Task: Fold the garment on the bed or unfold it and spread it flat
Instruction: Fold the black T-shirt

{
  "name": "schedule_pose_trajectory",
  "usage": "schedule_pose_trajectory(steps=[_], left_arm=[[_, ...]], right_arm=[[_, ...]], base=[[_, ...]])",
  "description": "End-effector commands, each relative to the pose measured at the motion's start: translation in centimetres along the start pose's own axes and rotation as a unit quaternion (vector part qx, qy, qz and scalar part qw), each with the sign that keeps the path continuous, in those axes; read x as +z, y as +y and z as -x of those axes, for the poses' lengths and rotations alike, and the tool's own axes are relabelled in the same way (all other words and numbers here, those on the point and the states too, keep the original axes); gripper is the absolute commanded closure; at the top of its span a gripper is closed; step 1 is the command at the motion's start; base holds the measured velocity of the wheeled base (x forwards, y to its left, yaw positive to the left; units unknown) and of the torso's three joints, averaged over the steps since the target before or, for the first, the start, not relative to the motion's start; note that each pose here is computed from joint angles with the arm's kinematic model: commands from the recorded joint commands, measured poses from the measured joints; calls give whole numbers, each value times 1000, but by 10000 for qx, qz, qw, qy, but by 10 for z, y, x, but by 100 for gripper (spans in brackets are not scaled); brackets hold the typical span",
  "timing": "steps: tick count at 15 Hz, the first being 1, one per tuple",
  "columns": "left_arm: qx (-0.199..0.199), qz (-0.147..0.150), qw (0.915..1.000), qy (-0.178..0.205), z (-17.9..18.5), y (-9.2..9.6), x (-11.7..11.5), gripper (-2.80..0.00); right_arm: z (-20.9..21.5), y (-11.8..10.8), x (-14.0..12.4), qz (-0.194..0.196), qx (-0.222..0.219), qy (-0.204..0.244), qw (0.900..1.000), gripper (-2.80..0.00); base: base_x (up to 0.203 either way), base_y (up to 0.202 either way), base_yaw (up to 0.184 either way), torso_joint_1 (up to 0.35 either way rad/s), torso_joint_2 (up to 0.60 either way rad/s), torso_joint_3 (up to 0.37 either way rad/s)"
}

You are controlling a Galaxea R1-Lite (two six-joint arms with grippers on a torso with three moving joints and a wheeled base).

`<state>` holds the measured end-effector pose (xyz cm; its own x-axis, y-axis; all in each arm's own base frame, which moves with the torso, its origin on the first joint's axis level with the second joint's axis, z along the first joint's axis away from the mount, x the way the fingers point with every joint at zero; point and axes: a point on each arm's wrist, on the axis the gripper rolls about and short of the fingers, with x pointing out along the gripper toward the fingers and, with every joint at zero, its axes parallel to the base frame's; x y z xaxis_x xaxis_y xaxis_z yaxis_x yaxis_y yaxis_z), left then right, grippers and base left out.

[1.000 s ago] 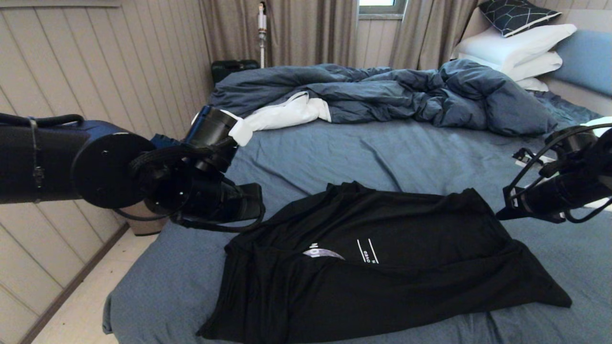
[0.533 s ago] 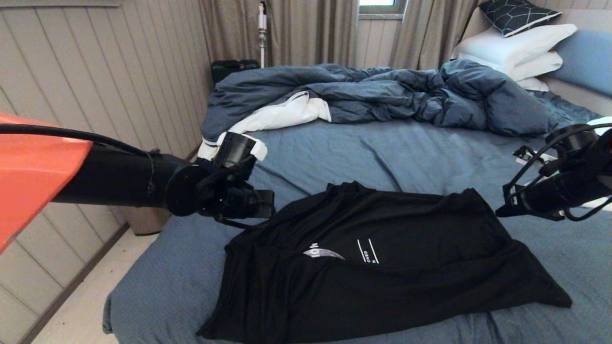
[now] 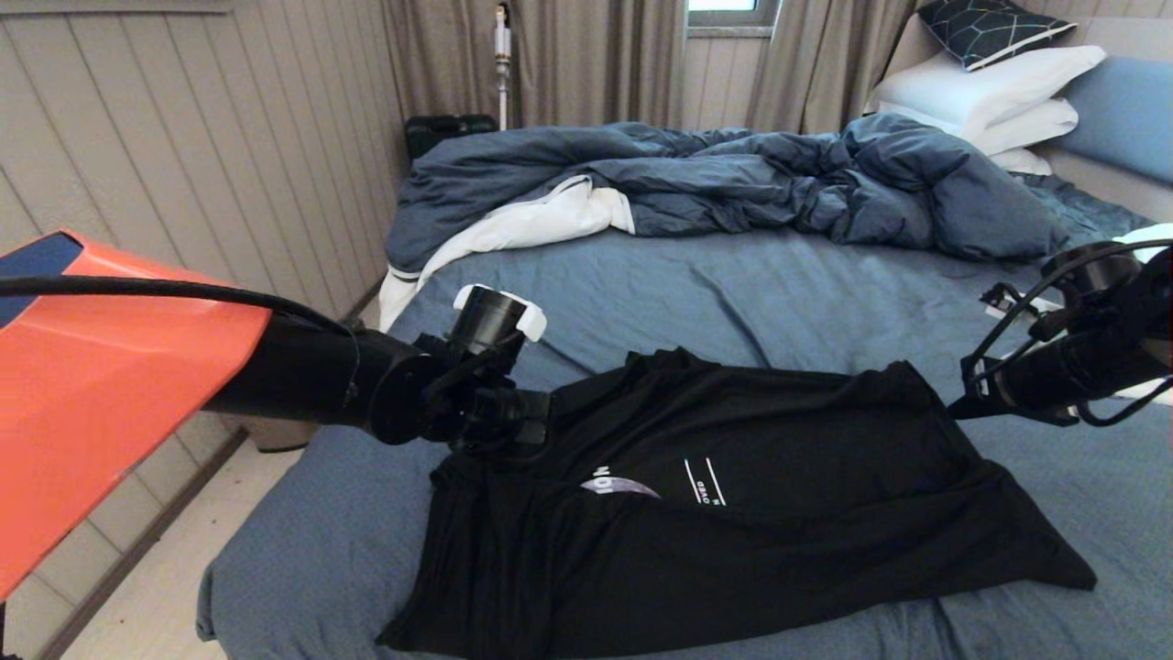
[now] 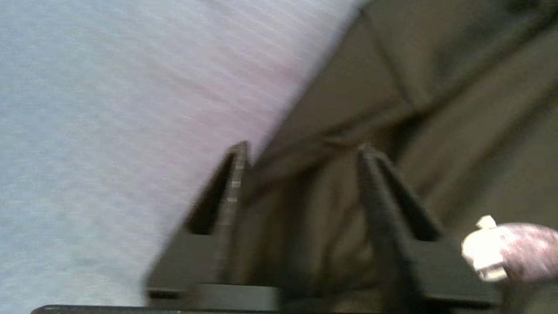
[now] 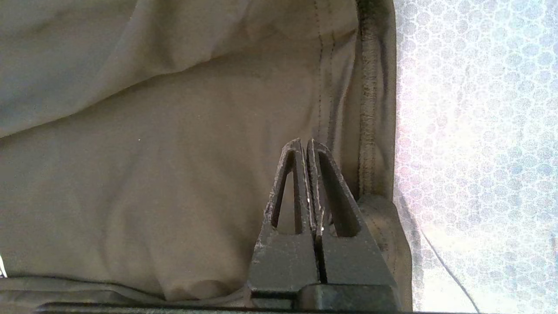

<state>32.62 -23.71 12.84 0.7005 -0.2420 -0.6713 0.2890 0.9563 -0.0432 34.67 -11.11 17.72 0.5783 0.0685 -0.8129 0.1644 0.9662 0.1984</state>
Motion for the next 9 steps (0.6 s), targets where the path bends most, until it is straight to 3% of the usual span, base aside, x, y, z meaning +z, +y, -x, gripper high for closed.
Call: schedule_pose_trajectory(steps=[1, 5, 9], left_arm=[[-29, -75, 10000, 4, -3, -4, -3, -280], [73, -317, 9995, 24, -25, -6, -11, -280], [397, -264, 9988, -121, -44, 9, -11, -280]], right_arm=[[-1, 0, 0, -2, 12, 25, 10000, 0], [-1, 0, -1, -4, 12, 33, 10000, 0], [-1, 0, -1, -4, 12, 33, 10000, 0]], base=[[0, 0, 0, 0, 0, 0], [0, 0, 0, 0, 0, 0], [0, 0, 0, 0, 0, 0]])
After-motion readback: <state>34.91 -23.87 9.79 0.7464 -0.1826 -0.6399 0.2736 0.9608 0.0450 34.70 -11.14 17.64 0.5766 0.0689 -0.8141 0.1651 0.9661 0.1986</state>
